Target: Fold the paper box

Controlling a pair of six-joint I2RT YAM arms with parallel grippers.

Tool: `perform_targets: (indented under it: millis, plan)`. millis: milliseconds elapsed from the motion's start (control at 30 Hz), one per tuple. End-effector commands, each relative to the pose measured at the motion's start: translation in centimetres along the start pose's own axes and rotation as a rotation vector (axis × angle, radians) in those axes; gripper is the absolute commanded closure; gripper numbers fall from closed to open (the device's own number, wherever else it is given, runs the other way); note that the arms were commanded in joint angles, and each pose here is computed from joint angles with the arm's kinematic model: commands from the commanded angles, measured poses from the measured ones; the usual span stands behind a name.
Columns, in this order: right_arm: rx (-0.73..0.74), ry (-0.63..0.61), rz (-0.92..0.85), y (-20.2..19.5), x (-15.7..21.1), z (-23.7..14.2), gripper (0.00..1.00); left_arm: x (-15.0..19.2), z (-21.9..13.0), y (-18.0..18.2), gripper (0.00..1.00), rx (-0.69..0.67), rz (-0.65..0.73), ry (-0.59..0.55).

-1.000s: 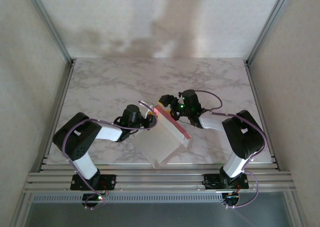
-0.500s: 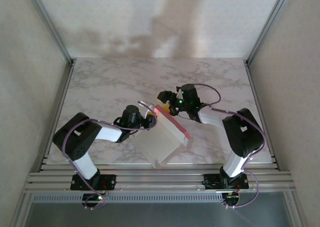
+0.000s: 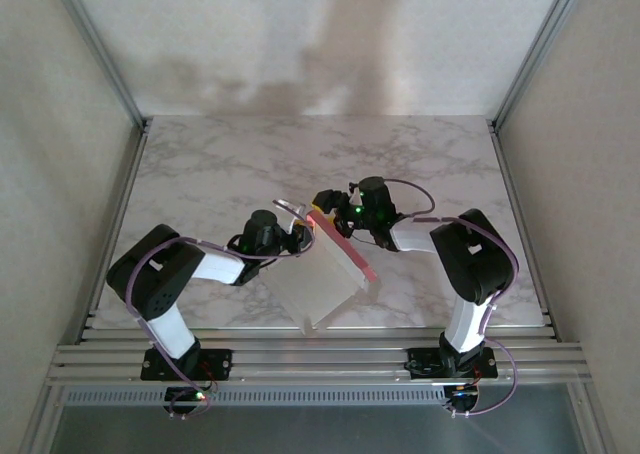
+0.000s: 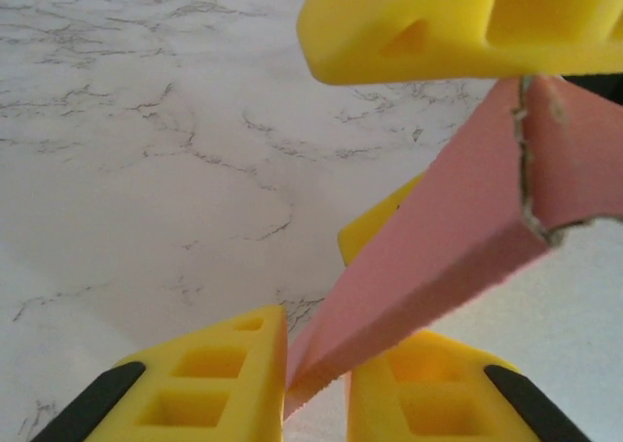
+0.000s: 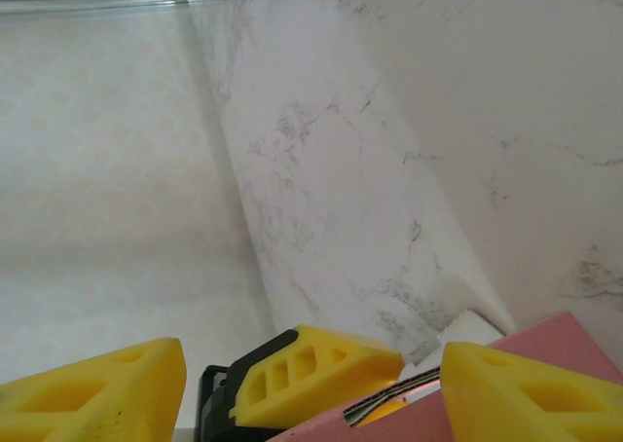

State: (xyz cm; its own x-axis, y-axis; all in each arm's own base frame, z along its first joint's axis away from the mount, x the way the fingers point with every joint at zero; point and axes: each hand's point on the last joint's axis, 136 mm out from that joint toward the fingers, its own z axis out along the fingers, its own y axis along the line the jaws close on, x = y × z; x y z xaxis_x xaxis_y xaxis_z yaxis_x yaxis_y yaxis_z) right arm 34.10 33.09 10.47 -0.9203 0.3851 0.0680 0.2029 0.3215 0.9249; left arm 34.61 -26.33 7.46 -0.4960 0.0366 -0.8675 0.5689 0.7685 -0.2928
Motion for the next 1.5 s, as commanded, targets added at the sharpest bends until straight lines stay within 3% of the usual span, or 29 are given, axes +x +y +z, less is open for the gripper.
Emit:
perform_targets:
  millis: [0, 133, 667, 933, 1233, 1367, 1467]
  plan:
    - [-0.043, 0.031, 0.029, 0.5, 1.5, 0.3, 0.3, -0.9, 0.5, 0.4, 0.81, -0.026, -0.014, -0.036]
    - [-0.044, 0.026, 0.033, 0.7, 1.8, 0.3, 0.3, -0.7, 0.6, 0.5, 0.87, -0.035, -0.015, -0.032]
    - [-0.037, 0.028, 0.091, -0.1, 2.4, 0.4, 0.31, -1.2, 0.7, 0.6, 0.89, -0.074, -0.017, -0.052]
    - [0.029, -0.013, 0.031, -0.3, 0.8, -0.5, 0.29, -1.7, -0.9, -0.3, 0.78, -0.044, -0.008, -0.065]
    - [0.105, -0.044, -0.131, 1.5, -1.0, -3.2, 0.22, -1.4, -3.7, -1.3, 0.6, -0.016, -0.009, -0.021]
    - [0.148, -0.031, -0.237, 2.7, -1.1, -4.6, 0.19, -1.5, -5.4, -2.1, 0.45, 0.008, -0.03, -0.008]
    - [0.171, 0.011, -0.335, 3.8, -0.4, -5.4, 0.18, -1.9, -6.5, -2.7, 0.26, 0.03, -0.054, -0.004]
